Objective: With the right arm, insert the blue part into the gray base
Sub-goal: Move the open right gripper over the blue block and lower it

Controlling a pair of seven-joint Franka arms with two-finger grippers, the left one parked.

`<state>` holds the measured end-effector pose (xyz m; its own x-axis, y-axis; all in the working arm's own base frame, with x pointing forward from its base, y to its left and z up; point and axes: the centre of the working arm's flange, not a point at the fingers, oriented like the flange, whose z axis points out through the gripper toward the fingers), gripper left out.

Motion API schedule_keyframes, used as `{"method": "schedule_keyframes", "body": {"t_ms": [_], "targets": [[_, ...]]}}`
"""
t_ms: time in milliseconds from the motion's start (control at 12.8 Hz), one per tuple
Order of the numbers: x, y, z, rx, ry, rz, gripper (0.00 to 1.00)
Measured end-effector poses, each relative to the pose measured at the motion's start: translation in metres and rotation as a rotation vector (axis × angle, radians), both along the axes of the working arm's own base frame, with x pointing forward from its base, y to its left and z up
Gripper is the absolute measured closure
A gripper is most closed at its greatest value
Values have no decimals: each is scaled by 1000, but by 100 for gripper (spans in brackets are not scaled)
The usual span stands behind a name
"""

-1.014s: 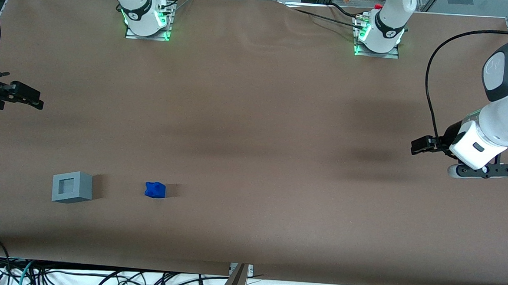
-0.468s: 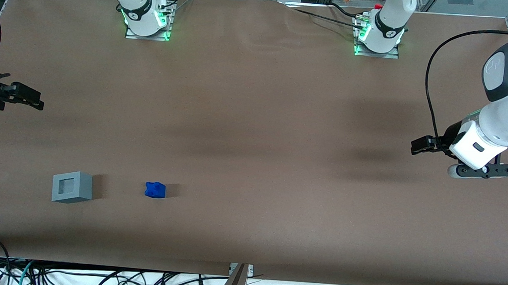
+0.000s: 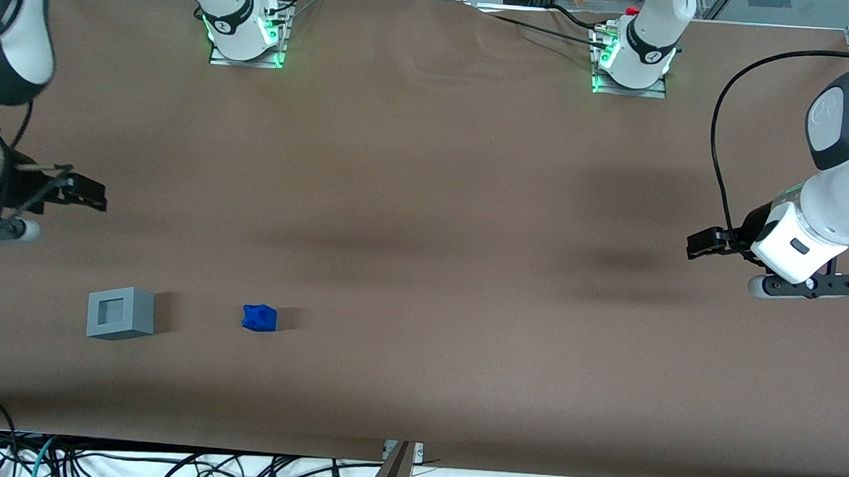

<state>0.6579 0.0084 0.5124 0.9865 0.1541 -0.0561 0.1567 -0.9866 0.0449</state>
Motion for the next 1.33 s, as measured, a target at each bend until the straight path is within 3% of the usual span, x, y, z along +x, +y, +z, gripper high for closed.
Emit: {"method": "schedule_keyframes", "body": {"t_ms": [312, 624, 1014, 1326], "targets": [[39, 91, -90, 40, -76, -59, 1], [57, 151, -177, 60, -134, -61, 0], [60, 158, -220, 64, -132, -120, 0], [66, 164, -247, 79, -176, -113, 0]]}}
